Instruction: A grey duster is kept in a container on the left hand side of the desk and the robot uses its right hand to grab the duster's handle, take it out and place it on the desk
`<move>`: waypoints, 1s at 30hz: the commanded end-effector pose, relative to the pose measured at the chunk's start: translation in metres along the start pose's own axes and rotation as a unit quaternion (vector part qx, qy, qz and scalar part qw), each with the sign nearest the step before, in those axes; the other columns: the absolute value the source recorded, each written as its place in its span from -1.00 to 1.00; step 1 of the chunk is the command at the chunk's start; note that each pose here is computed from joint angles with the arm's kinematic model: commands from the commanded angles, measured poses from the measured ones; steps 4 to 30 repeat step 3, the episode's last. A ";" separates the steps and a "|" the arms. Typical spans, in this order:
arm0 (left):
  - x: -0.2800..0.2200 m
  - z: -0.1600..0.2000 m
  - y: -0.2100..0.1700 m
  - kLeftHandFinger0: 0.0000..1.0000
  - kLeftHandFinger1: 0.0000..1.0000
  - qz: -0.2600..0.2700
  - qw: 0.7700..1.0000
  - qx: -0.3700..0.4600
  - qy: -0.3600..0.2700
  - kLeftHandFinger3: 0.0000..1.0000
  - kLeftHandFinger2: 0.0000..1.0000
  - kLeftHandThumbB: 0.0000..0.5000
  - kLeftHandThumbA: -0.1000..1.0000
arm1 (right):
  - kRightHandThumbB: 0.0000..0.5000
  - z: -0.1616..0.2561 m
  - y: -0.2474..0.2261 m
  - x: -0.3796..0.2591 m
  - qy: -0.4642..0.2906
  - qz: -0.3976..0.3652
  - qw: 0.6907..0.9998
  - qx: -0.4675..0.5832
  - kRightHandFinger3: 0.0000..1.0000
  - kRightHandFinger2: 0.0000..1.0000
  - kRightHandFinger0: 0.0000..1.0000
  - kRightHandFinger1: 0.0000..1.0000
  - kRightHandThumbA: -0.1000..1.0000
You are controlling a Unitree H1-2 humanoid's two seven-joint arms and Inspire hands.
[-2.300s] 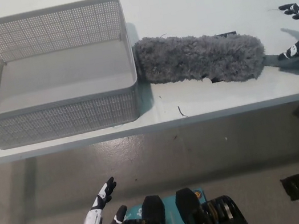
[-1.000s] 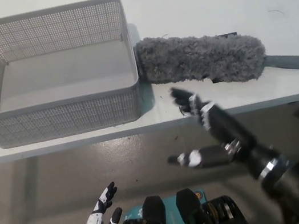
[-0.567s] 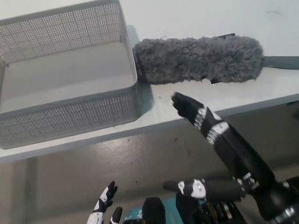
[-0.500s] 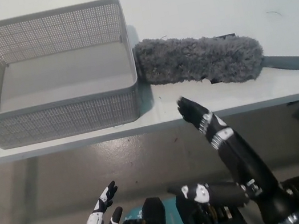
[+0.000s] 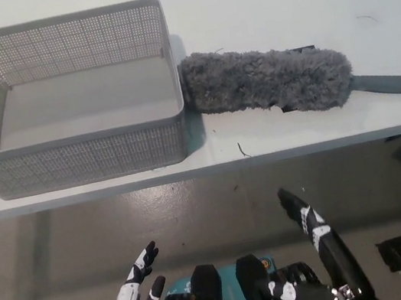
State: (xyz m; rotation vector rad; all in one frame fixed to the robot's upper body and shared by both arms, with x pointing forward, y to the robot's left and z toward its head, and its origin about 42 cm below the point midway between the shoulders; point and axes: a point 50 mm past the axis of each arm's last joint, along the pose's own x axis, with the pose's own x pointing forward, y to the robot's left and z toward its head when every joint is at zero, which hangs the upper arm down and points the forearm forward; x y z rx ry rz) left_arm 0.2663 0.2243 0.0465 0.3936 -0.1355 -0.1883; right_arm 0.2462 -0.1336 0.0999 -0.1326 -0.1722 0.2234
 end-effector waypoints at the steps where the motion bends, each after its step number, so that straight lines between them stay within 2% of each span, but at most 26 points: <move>1: 0.017 0.022 0.003 1.00 1.00 0.008 0.997 -0.008 -0.070 1.00 1.00 -0.56 1.00 | 0.32 -0.026 -0.006 0.002 -0.059 -0.081 0.994 -0.030 1.00 1.00 1.00 1.00 1.00; 30: 0.018 0.022 0.003 1.00 1.00 0.011 0.997 -0.009 -0.071 1.00 1.00 -0.56 1.00 | 0.31 -0.031 -0.005 0.005 -0.051 -0.080 0.995 -0.025 1.00 1.00 1.00 1.00 1.00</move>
